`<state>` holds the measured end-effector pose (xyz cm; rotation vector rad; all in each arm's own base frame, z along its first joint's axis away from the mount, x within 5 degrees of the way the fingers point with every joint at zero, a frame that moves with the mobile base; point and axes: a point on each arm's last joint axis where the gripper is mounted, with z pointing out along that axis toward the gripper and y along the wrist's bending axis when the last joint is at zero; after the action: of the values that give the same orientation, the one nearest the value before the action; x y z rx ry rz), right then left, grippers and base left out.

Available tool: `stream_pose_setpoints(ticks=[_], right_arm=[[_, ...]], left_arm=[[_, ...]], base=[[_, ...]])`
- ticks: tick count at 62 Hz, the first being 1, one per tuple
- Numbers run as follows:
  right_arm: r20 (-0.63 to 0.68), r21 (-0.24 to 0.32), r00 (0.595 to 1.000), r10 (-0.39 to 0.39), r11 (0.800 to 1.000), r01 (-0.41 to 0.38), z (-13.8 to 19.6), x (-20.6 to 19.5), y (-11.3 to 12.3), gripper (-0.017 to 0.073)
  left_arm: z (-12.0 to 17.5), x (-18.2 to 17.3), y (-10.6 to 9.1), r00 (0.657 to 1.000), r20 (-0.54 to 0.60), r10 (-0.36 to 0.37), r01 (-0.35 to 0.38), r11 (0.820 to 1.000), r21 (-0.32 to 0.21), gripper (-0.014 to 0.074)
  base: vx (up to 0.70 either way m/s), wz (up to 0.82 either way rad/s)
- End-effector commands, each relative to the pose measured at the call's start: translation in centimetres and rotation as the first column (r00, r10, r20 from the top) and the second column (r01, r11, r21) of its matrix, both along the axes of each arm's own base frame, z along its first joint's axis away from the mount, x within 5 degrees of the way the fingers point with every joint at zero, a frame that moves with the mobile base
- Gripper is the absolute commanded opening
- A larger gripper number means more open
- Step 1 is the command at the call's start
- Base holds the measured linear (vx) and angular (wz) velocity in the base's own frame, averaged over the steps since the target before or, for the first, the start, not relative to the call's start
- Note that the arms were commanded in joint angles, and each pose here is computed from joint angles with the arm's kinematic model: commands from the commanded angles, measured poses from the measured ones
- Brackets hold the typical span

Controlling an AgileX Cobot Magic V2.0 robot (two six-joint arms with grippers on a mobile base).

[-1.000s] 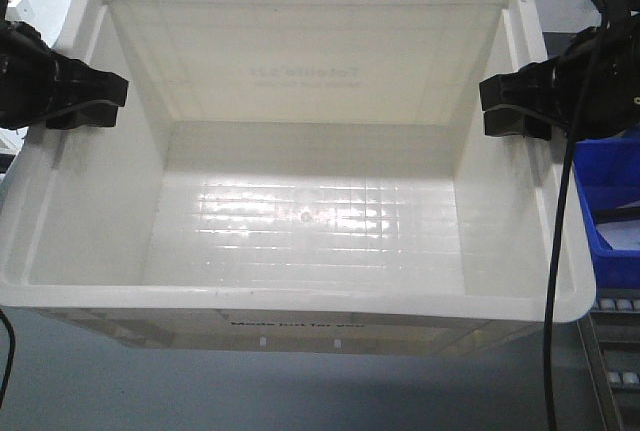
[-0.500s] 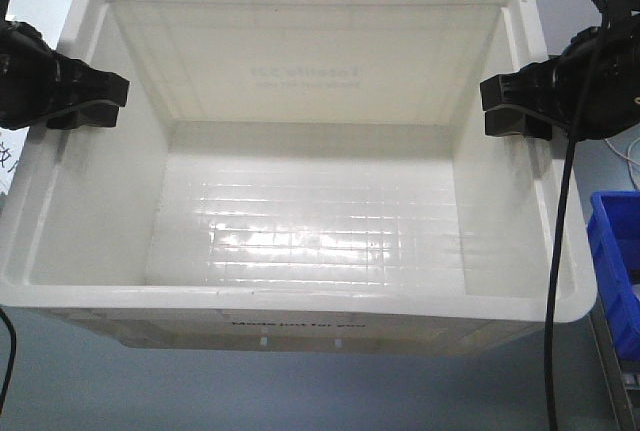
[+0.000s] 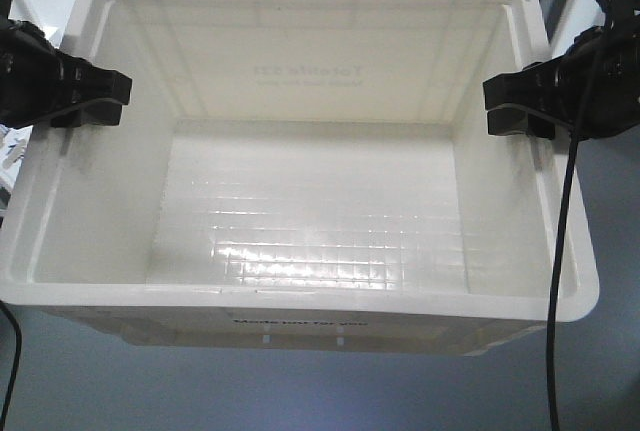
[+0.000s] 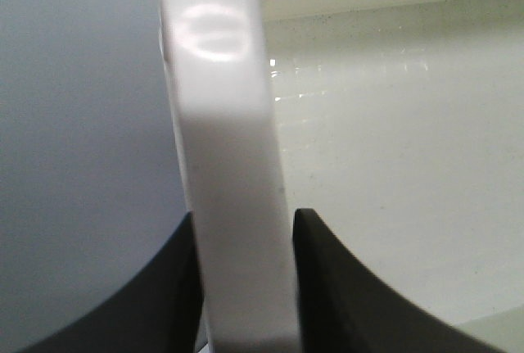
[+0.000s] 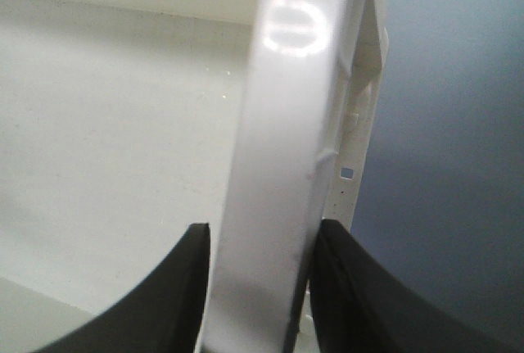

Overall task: Move bin from left to right shelf
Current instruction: 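Keep the tote gripped while the base drives toward the other shelf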

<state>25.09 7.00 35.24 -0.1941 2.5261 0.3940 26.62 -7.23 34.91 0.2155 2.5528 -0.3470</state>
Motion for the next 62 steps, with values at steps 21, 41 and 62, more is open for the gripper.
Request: stream_pose_setpoints(ticks=[21, 41, 62], right_arm=[[0.178, 0.002, 0.984, 0.022, 1.000, -0.023, 2.90, -0.38, -0.20, -0.0004], [0.178, 0.002, 0.984, 0.022, 1.000, -0.023, 2.90, -0.38, -0.20, -0.0004], [0.178, 0.002, 0.984, 0.022, 1.000, -0.023, 2.90, -0.38, -0.20, -0.0004]], left_arm=[[2.63, -0.38, 0.27, 0.989, 0.149, -0.008, 0.009, 1.000, -0.007, -0.0008], [2.63, -0.38, 0.27, 0.989, 0.149, -0.008, 0.009, 1.000, -0.007, -0.0008], [2.63, -0.38, 0.27, 0.989, 0.149, -0.008, 0.009, 1.000, -0.007, -0.0008]], base=[[0.30, 0.73], [0.20, 0.63], [0.12, 0.54]])
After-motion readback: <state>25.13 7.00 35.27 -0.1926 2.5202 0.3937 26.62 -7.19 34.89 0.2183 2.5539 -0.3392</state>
